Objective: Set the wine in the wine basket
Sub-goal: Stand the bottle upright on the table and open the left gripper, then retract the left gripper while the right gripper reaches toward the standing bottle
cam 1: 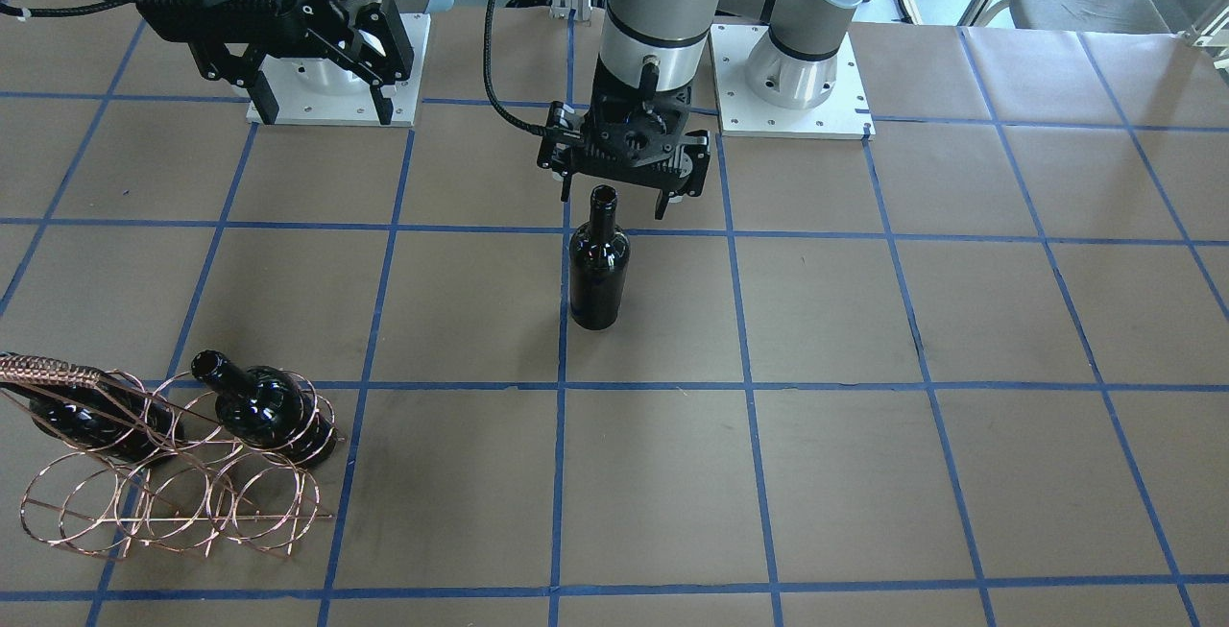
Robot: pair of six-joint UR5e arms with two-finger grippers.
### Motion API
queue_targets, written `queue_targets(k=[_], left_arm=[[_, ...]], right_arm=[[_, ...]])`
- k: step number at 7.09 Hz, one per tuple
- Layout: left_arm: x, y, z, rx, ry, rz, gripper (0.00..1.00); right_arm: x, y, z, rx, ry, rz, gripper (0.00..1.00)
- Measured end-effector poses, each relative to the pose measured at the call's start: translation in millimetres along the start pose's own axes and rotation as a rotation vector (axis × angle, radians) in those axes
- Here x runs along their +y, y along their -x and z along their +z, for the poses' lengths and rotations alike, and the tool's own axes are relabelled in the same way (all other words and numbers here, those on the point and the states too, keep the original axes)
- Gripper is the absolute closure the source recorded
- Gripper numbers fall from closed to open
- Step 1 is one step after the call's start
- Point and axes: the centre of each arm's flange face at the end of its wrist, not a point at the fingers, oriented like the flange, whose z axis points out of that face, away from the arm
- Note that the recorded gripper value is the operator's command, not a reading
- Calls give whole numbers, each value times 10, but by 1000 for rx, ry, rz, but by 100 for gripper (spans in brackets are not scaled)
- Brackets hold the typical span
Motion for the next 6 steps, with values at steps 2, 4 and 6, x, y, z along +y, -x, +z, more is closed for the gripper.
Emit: queue_targets(k=[2, 4, 6], left_arm=[[-251, 529, -553, -11, -19, -64, 0], [-421, 1371, -768, -31, -18, -102, 0], [-391, 2040, -939, -97, -12, -102, 0]], right_arm=[[0, 17, 11, 1, 5, -3, 0], [5, 64, 43, 19, 14, -3, 0], [20, 509, 175, 14, 22, 29, 0]])
